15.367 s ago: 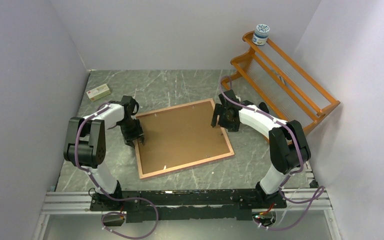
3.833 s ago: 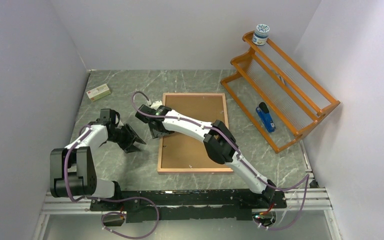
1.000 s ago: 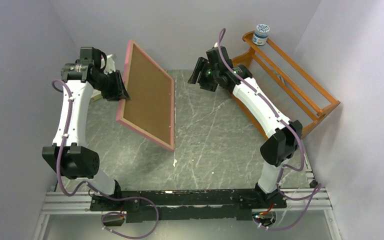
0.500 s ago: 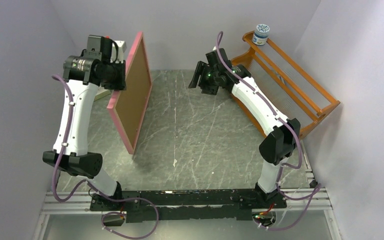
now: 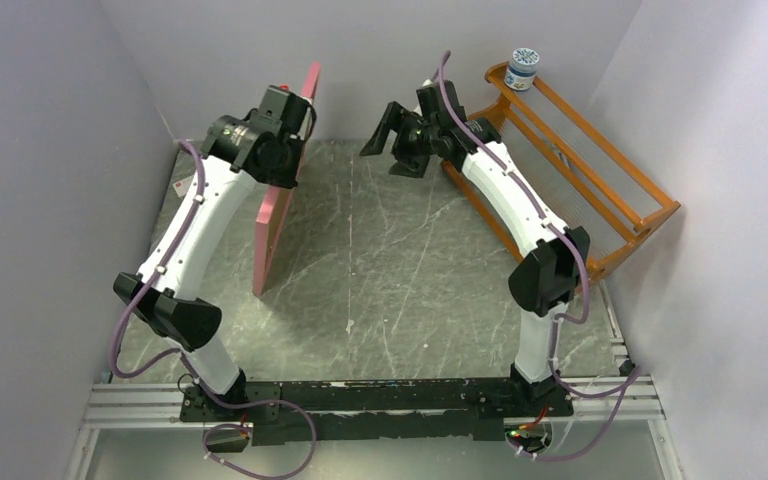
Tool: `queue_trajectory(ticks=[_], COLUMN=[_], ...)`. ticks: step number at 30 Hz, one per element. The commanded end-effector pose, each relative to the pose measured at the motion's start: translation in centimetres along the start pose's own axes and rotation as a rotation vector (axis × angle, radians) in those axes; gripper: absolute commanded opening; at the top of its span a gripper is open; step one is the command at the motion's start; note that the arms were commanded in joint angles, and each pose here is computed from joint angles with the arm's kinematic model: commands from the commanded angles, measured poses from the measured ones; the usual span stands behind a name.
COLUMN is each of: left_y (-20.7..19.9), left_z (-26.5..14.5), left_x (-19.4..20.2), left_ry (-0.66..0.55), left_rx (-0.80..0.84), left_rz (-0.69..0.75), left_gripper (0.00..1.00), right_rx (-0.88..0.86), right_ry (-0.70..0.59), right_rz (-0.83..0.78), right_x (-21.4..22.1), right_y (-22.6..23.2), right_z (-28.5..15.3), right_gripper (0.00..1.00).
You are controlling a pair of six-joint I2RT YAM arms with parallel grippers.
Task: Put the photo into the frame
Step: Turn over the photo frame at the center of the board.
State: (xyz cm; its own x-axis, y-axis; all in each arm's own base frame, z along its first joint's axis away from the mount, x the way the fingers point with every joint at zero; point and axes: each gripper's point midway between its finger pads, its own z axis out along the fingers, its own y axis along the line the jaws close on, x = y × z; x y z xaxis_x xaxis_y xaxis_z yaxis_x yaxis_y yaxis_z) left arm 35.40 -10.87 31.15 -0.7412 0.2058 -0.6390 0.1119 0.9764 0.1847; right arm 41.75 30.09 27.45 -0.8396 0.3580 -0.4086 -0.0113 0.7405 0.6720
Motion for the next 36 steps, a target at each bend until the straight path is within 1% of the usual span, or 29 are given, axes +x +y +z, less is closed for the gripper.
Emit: queue_trajectory(ticks=[1,5,9,14,18,23,24,28,31,33,36], left_y=[-2.2,-4.3,-6.0,-7.6,-9.0,-10.1,-10.7,-12.0,-12.5,-12.9,-13.4], left_z=[-2.1,-2.8,-3.0,-2.9,-2.8,-2.6,-2.6,-3.0,-3.2,-3.3,-3.5], left_x=[-1.2,-1.1,-0.8,0.2,0.8,1.4,1.6,1.9,2.2,2.5,2.9], left_ry=[-0.119,-0.138,-0.133,-0.114,-0.108,-0.087,-0.082,-0.106,-0.117,-0.116,-0.121], left_rx=[0.018,0.090,0.159,0.207,0.256,0.281,0.306,0.395,0.436,0.461,0.502], left_rz=[-0.098,-0.109,-0.098,-0.080,-0.064,-0.032,-0.022,-0.011,-0.003,0.006,0.019], left_gripper=[0.02,0.03,0.03,0.03,0.03,0.03,0.05,0.18,0.24,0.27,0.34], right_rx=[-0.229,-0.344,-0.402,-0.478,-0.488,-0.408,-0.394,-0.341,-0.296,-0.281,-0.265], right_ry=[0.021,0.028,0.052,0.057,0.070,0.069,0.070,0.079,0.090,0.095,0.097], right_rz=[0.025,0.067,0.100,0.098,0.091,0.089,0.089,0.069,0.061,0.067,0.078], right_x=[-1.5,-2.1,-2.1,-1.7,-1.3,-1.0,-0.8,-0.5,-0.1,0.2,0.1], right_y=[5.8,8.2,9.5,11.1,11.7,10.8,10.5,9.2,8.1,7.6,7.0], right_z=[-0.9,-1.0,-0.9,-1.3,-0.7,0.7,1.0,2.1,2.4,2.4,2.2], right_gripper=[0.85,0.85,0.85,0.85,0.85,0.85,0.85,0.84,0.83,0.79,0.69])
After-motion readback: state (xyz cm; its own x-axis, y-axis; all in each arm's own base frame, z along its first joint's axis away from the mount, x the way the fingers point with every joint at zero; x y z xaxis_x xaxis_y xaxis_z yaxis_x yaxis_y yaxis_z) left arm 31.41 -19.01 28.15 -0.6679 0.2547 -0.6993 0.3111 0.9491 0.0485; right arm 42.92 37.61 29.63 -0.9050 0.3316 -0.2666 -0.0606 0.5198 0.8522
